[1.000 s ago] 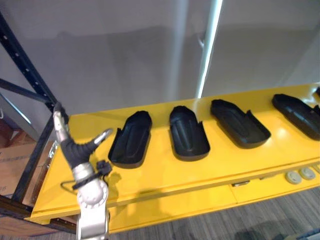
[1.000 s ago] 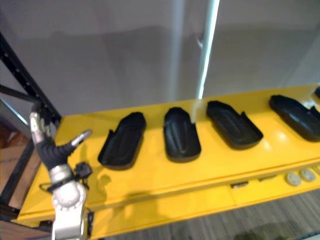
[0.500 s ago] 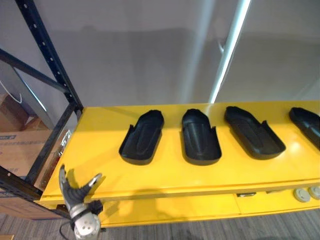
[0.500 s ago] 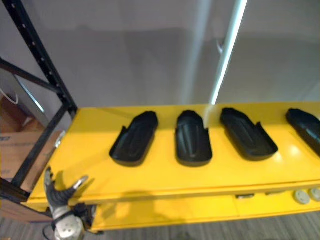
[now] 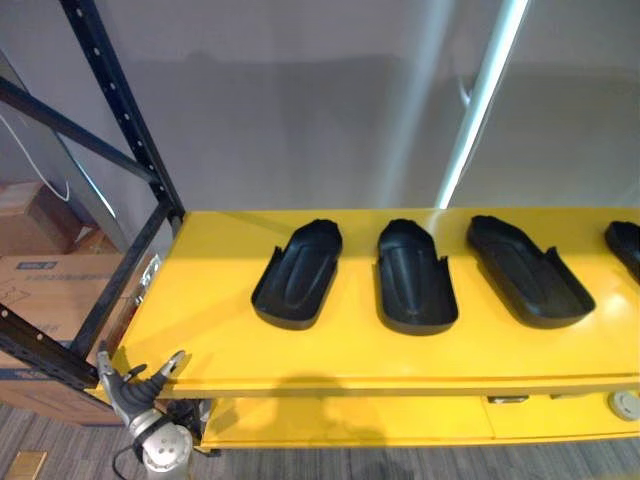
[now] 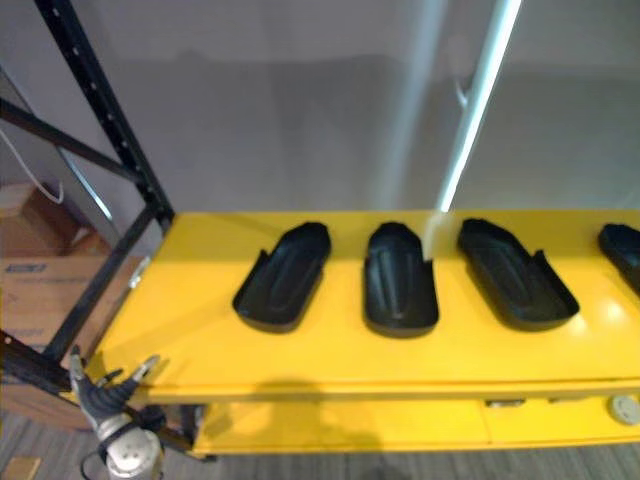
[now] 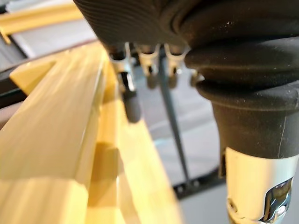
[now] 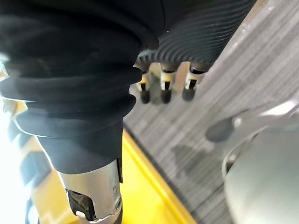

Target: Walk over and take plastic housings, then place them on the shelf

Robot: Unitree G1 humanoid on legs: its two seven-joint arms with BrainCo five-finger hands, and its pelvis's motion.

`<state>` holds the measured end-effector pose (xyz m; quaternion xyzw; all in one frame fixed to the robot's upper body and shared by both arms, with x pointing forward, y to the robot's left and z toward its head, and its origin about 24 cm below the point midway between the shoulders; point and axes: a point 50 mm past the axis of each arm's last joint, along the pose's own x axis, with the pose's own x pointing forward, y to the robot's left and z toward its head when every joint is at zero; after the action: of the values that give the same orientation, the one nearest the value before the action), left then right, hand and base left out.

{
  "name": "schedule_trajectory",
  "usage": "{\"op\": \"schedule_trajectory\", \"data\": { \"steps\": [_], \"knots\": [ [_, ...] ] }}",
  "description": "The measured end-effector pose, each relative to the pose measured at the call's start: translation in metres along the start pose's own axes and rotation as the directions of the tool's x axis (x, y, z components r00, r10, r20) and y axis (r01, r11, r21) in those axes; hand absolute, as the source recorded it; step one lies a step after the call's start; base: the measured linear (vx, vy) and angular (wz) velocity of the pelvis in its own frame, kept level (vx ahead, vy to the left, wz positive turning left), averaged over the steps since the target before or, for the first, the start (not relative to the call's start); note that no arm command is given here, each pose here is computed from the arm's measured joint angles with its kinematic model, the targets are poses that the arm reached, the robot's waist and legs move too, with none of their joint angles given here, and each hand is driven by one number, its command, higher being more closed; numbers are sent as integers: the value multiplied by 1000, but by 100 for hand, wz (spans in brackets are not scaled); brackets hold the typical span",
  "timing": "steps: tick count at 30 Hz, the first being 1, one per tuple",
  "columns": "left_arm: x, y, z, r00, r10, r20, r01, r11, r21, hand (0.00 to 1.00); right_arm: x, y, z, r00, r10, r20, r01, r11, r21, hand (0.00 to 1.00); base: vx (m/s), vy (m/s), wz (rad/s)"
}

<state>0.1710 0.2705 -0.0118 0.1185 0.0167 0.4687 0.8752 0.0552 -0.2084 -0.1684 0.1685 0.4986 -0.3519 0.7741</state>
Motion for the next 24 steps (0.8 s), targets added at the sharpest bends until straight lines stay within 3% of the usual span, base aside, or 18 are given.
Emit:
{"op": "schedule_trajectory", "data": {
  "steps": [6,12,18,22,24],
  "knots": [
    [-7,-4,26,993,52,104,-48,998,-38,0,-1,18,3,999,31,12,-31,999,-10,0,16,-6,6],
    [-27,-11,36,978,-72,194,66,997,37,0,-2,25,4,998,64,24,-62,996,-56,0,21,-6,3],
    [-54,-29,49,903,-294,314,260,955,145,0,-2,26,3,997,67,26,-65,996,-65,0,-13,-8,-6],
    [-55,-29,59,885,-301,356,270,954,134,0,-2,25,5,997,69,31,-66,994,-81,0,-34,0,-10],
    [-56,-26,81,867,-253,428,251,966,62,0,-1,21,4,998,62,25,-59,993,-100,0,-16,-2,0]
  ]
}}
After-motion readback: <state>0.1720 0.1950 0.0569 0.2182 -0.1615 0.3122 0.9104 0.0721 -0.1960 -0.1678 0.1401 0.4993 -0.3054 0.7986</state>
